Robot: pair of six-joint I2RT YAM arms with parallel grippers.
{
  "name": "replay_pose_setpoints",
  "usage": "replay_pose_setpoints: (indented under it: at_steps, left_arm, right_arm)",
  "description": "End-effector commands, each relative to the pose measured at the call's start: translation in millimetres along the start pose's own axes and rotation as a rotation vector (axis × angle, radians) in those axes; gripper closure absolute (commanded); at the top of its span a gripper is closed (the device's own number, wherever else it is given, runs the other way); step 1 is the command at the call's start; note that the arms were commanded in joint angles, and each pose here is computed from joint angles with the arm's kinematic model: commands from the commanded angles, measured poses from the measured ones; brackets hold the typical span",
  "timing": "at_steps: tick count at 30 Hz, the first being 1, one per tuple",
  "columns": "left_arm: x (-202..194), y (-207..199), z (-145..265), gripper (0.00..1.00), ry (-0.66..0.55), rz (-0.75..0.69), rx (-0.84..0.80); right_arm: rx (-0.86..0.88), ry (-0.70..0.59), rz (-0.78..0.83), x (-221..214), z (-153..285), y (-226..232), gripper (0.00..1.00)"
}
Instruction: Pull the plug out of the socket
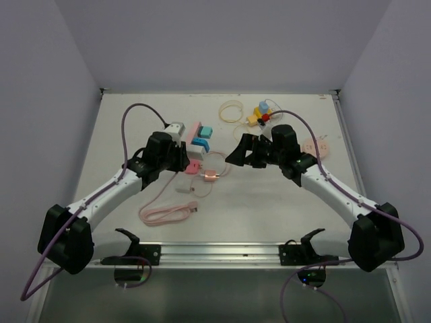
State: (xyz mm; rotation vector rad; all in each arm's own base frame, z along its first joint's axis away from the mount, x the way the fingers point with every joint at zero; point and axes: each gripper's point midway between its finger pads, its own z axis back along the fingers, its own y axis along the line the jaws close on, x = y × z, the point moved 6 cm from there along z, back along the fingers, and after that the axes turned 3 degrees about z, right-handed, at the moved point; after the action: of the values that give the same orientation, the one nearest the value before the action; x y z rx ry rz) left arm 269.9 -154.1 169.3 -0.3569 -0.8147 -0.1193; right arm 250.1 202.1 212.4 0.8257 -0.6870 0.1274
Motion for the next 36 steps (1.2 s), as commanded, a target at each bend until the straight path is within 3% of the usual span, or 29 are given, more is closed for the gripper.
replay_pose_setpoints:
  at_steps: [1,10,17,25,36]
  left_arm:
    - [12.9,-23.0,15.8,1.0,-0.14,-0.052,-0.212]
    - [-20.9,-21.1,35.1,1.0,-0.137,-0.054,-0.301]
    - [-23.2,-19.2,34.2,1.0,-0.142,-0.039,-0.292]
    - [-14.5,-18.9,29.2,1.0,-0.147,-0.006,-0.255]
    - [-7.0,-26.4,10.0,1.0,-0.159,0.077,-0.277]
  right_arm:
    - [0.103,-0.084,-0.043,22.8,-9.8,28.5,0.05]
    - [0.077,-0.186,-0.241,37.5,-57.2,35.3,0.08]
    - [0.043,-0.134,-0.355,25.7,-93.9,30.3,0.09]
    - [0.026,-0.103,-0.167,16.2,-70.6,44.2,0.1]
    - [-0.048,-0.131,-0.346,-11.5,-49.2,37.2,0.04]
